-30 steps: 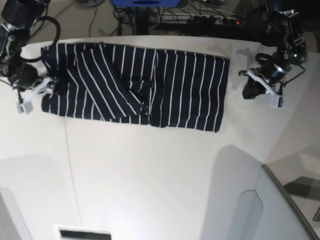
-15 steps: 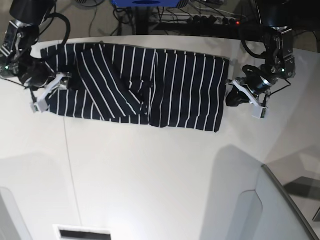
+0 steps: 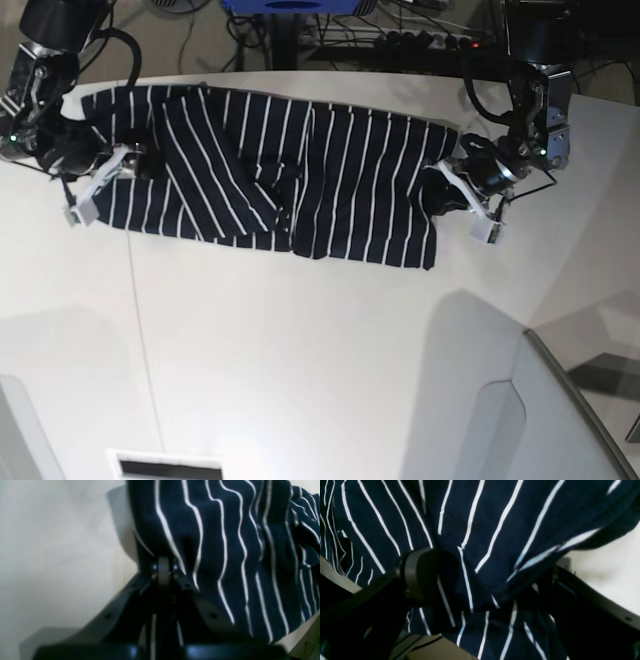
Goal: Layout the t-shirt on the table in an organized manner, then fold the t-shirt properly
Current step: 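Grasp both ends of the folded shirt with both grippers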
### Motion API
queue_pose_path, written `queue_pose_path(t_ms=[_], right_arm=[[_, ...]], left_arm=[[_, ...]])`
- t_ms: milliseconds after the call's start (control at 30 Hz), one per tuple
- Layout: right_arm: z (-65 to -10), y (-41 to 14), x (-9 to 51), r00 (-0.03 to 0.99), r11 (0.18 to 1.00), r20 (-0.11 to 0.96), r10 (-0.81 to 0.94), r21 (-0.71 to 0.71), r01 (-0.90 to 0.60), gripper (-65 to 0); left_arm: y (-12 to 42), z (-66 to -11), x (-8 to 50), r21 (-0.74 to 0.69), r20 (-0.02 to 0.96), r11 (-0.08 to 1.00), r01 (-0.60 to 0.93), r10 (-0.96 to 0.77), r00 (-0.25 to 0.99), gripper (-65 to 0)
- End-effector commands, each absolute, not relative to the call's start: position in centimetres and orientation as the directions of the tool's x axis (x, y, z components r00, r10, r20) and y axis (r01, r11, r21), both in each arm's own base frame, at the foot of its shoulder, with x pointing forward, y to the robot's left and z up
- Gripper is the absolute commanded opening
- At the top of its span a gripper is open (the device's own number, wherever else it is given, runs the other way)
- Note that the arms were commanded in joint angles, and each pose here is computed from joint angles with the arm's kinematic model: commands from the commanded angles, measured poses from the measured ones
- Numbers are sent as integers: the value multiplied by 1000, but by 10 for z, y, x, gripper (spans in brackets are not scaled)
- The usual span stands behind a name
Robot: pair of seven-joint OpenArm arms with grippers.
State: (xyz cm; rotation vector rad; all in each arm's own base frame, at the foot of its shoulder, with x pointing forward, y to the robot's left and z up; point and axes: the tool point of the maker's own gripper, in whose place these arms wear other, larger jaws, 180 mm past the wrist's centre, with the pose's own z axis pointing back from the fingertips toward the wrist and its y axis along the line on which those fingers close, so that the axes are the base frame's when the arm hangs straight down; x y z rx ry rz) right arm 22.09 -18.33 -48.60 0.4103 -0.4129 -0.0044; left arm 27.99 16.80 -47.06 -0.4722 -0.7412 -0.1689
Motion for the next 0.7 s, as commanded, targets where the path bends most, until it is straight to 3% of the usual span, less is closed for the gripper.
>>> queue_pose_path(t_ms=[0,67,233,367,600,667], right_arm=[[-487,-186,222,923,923,377,-81,378,-74,-156],[-491,-185,219,928,919,362,-88,389,-64,-183],[-495,-184,219,928,914,359,-104,402,-54,-441],[-499,-186,220,928,910,353,-121,412,-38,-564],[-496,-185,224,925,912,364,-112,406,-50,-585],[-493,-187,227,921,917,375,-101,394,-60,-623]], left_arm=[[167,-458,292,-358,719,876,324,38,694,-650],[167,-457,292,-359,721,876,322,41,692,-650],[172,-457,291,-350,722,880,322,34,691,-650],[177,-455,294,-336,725,884,325,22,688,-650],[181,-455,300,-335,725,887,317,27,688,-650],[180,-461,300,-347,711,885,310,32,703,-650]])
